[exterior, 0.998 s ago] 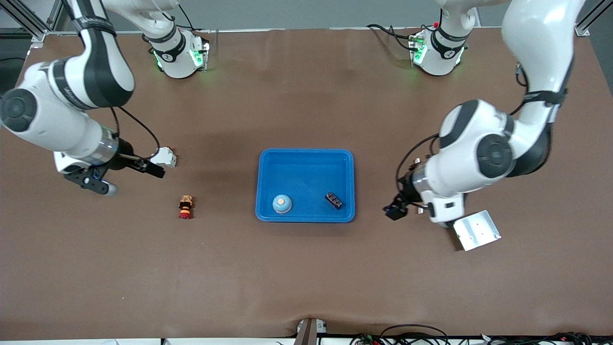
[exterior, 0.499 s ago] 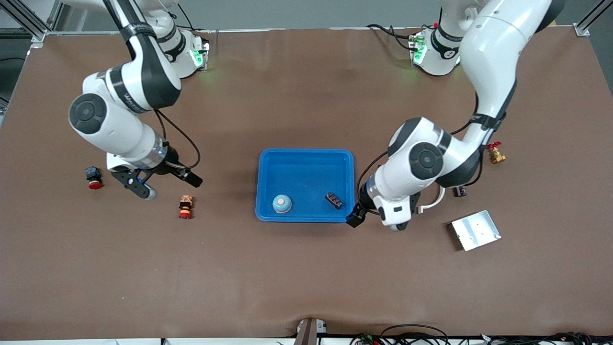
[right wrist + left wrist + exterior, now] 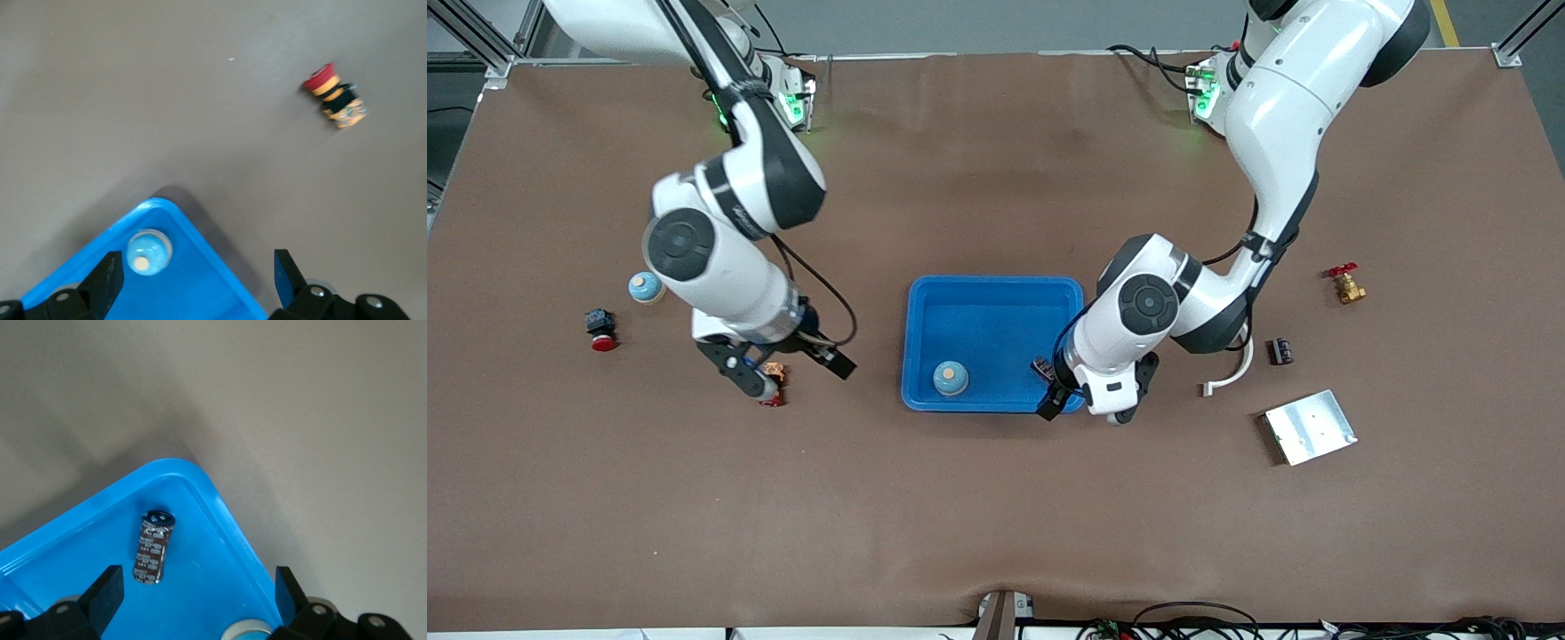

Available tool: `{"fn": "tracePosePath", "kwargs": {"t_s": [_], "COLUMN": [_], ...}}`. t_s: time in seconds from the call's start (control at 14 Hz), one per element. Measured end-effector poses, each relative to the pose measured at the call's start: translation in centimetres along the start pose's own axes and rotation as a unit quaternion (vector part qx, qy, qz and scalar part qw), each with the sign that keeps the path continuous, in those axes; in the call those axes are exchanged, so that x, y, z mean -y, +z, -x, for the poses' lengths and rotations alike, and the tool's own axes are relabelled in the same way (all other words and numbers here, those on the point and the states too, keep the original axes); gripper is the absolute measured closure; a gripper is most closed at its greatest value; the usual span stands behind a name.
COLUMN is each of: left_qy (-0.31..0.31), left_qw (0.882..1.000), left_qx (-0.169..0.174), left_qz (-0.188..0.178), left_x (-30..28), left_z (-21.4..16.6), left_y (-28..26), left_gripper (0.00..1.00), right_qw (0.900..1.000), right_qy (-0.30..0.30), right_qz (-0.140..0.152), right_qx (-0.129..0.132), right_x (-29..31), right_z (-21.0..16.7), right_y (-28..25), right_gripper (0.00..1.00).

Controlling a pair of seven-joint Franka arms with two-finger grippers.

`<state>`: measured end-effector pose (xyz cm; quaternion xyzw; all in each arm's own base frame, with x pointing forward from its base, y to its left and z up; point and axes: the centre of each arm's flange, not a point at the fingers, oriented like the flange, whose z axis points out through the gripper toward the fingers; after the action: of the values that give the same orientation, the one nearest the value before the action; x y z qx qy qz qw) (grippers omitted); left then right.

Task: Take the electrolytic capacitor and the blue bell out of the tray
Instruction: 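Grip the other capacitor with the left gripper while the right gripper grips a bell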

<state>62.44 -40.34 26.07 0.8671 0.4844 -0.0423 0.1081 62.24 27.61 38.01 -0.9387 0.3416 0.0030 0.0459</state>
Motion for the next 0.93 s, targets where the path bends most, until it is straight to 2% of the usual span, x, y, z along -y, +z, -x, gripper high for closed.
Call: {"fn": "tracePosePath", "kwargs": {"t_s": [0.36,0.57,0.93], "left_qy": [-0.001,0.007,0.016], "left_qw": [1.000,1.000,1.000], "left_qx": [0.004,0.007,-0.004], "left_qz": [-0.006,-0.011,-0.020], "left_x": [0.5,0.7,1.2], "left_z": [0.1,1.3,2.1], "left_y": [2.9,3.7,4.8], "left_gripper": [0.00,0.00,0.00], "right_qw": [1.000,0.999,0.999], "right_qy": [0.021,0.033,0.051], "right_qz": [-0.011,-0.005,-0.016], "right_qx": [-0.002,-0.005,-0.011], "right_x": [3.2,4.7,6.5], "right_z": [-0.2,1.5,5.1], "right_y": [5.8,8.1,12.6], "right_gripper": [0.00,0.00,0.00]}}
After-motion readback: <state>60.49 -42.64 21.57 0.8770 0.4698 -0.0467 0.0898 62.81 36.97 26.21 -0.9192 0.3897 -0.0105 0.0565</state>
